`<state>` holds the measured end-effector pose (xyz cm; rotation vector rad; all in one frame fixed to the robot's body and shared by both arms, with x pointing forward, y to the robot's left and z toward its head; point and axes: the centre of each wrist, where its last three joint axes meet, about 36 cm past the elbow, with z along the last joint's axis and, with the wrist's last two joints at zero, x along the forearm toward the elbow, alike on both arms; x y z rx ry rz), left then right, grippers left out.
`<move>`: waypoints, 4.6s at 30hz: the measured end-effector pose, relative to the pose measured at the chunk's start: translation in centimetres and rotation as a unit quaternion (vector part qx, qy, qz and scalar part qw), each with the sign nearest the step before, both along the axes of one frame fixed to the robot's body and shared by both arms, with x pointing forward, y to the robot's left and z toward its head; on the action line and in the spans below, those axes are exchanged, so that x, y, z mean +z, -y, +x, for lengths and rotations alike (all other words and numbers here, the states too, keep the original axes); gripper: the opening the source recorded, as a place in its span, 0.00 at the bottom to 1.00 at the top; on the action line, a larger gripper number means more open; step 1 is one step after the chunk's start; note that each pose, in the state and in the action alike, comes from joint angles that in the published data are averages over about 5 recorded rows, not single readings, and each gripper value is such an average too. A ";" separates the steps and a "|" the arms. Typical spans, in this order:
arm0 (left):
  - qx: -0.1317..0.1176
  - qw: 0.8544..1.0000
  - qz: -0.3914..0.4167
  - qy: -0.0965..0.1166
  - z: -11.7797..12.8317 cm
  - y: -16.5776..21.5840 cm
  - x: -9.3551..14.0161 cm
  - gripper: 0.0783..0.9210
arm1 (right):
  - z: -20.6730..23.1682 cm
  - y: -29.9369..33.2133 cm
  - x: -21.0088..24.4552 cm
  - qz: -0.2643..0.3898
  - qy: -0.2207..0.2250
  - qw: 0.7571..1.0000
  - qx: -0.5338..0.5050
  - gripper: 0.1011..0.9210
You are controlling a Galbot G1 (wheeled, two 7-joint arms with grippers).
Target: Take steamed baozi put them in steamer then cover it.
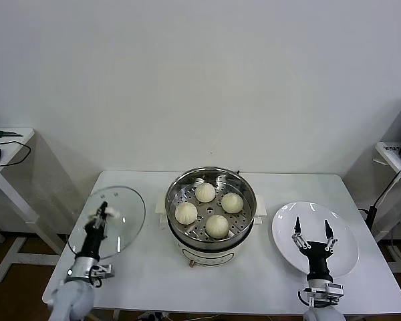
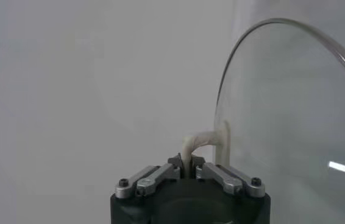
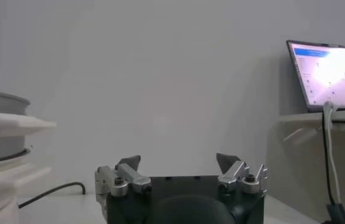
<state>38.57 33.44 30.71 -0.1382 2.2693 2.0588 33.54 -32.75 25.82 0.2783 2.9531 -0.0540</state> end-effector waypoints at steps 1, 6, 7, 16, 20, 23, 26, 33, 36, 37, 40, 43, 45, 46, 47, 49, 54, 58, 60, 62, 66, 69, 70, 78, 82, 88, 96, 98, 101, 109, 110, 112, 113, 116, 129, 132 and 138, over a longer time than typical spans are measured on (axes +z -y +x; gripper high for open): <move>0.000 1.000 0.002 0.011 0.0 -0.1 1.0 0.13 | 0.0 0.0 0.1 0.000 0.001 1.000 0.000 0.88; -0.009 0.998 0.013 0.063 -0.3 0.7 6.2 0.13 | 0.1 0.2 0.5 0.000 0.006 1.000 -0.001 0.88; -0.013 0.997 0.014 0.072 -0.4 1.1 7.2 0.13 | 0.1 0.2 0.6 0.000 0.006 1.000 -0.001 0.88; -0.064 0.992 -0.014 0.110 -1.4 8.7 14.2 0.13 | 0.0 0.7 0.8 -0.002 -0.001 1.000 -0.010 0.88; -0.090 0.990 -0.040 0.100 -1.8 13.2 15.5 0.13 | 0.2 0.8 0.8 0.000 -0.003 1.000 -0.014 0.88; -0.109 0.989 -0.056 0.085 -2.0 16.4 16.0 0.13 | 0.3 0.7 0.7 0.001 -0.004 1.000 -0.016 0.88; -0.125 0.988 -0.067 0.068 -2.3 19.2 16.5 0.13 | 0.4 0.5 0.5 0.002 -0.005 1.000 -0.017 0.88; -0.147 0.986 -0.071 0.029 -2.3 24.5 17.3 0.13 | 0.6 0.4 -0.1 0.004 -0.008 1.000 -0.022 0.88; -0.150 0.987 -0.064 0.014 -2.1 26.2 17.4 0.13 | 0.7 0.5 -0.3 0.004 -0.010 1.000 -0.024 0.88; -0.150 0.987 -0.062 0.009 -2.0 26.7 17.4 0.13 | 0.7 0.6 -0.3 0.004 -0.011 1.000 -0.025 0.88; -0.150 0.987 -0.056 -0.004 -1.7 28.0 17.4 0.13 | 0.7 0.6 -0.5 0.004 -0.013 1.000 -0.027 0.88; -0.149 0.988 -0.048 -0.014 -1.5 29.1 17.4 0.13 | 0.7 0.6 -0.6 0.004 -0.015 0.999 -0.028 0.88; -0.147 0.988 -0.042 -0.019 -1.2 29.7 17.3 0.13 | 0.6 0.6 -0.7 0.004 -0.015 0.999 -0.028 0.88; -0.145 0.988 -0.038 -0.022 -1.1 29.9 17.2 0.13 | 0.6 0.6 -0.7 0.004 -0.015 0.999 -0.029 0.88; -0.144 0.989 -0.034 -0.025 -1.0 30.2 17.1 0.13 | 0.6 0.7 -0.7 0.004 -0.016 0.999 -0.029 0.88; -0.140 0.989 -0.025 -0.030 -0.8 30.5 16.9 0.13 | 0.5 0.7 -0.8 0.003 -0.017 0.999 -0.029 0.88; -0.131 0.991 -0.003 -0.041 -0.3 31.2 16.3 0.13 | 0.4 0.6 -1.0 0.004 -0.019 0.999 -0.029 0.88; -0.122 0.991 0.011 -0.045 0.2 31.7 16.0 0.13 | 0.5 0.5 -1.1 0.004 -0.019 0.999 -0.028 0.88; -0.118 0.992 0.017 -0.048 0.5 31.8 15.8 0.13 | 0.5 0.5 -1.2 0.004 -0.020 0.999 -0.028 0.88; -0.115 0.992 0.022 -0.051 0.6 31.9 15.6 0.13 | 0.5 0.5 -1.2 0.004 -0.020 0.999 -0.028 0.88; -0.111 0.992 0.027 -0.058 0.8 32.1 15.2 0.13 | 0.5 0.6 -1.4 0.004 -0.021 0.999 -0.028 0.88; -0.107 0.992 0.028 -0.061 1.0 32.4 15.0 0.13 | 0.6 0.6 -1.4 0.004 -0.021 0.999 -0.028 0.88; -0.106 0.992 0.028 -0.063 1.0 32.5 15.0 0.13 | 0.6 0.6 -1.4 0.004 -0.021 0.999 -0.028 0.88; -0.101 0.992 0.034 -0.070 1.3 32.9 14.4 0.13 | 0.5 0.5 -1.4 0.004 -0.021 0.999 -0.028 0.88; -0.098 0.992 0.038 -0.072 1.4 32.8 14.2 0.13 | 0.5 0.6 -1.4 0.003 -0.021 0.999 -0.028 0.88; -0.096 0.992 0.041 -0.075 1.5 32.9 13.9 0.13 | 0.6 0.6 -1.4 0.003 -0.021 0.999 -0.028 0.88; -0.095 0.991 0.043 -0.077 1.7 33.0 13.6 0.13 | 0.6 0.6 -1.5 0.003 -0.021 0.999 -0.028 0.88; -0.095 0.991 0.044 -0.077 1.7 33.0 13.5 0.13 | 0.6 0.6 -1.5 0.003 -0.021 0.999 -0.028 0.88; -0.095 0.991 0.045 -0.078 1.8 33.0 13.3 0.13 | 0.6 0.6 -1.4 0.003 -0.021 0.999 -0.029 0.88; -0.094 0.991 0.048 -0.079 1.8 33.0 13.0 0.13 | 0.6 0.6 -1.5 0.003 -0.020 0.999 -0.028 0.88; -0.093 0.991 0.048 -0.079 1.8 33.0 13.0 0.13 | 0.6 0.6 -1.5 0.003 -0.020 0.999 -0.028 0.88; -0.093 0.991 0.049 -0.079 1.8 33.0 13.0 0.13 | 0.6 0.6 -1.5 0.003 -0.020 0.999 -0.028 0.88; -0.093 0.991 0.049 -0.080 1.8 33.0 13.0 0.13 | 0.6 0.6 -1.5 0.003 -0.020 0.999 -0.028 0.88; -0.093 0.991 0.048 -0.082 1.8 32.9 12.9 0.13 | 0.6 0.6 -1.5 0.003 -0.020 0.999 -0.027 0.88; -0.091 0.992 0.040 -0.084 1.7 32.8 12.8 0.35 | 0.4 0.5 -1.5 0.004 -0.021 0.999 -0.024 0.88; -0.091 0.992 0.038 -0.082 1.5 32.7 12.9 0.46 | 0.5 0.5 -1.5 0.004 -0.021 1.000 -0.023 0.88; -0.092 0.992 0.036 -0.076 1.0 32.5 13.2 0.65 | 0.6 0.4 -1.4 0.004 -0.018 1.000 -0.022 0.88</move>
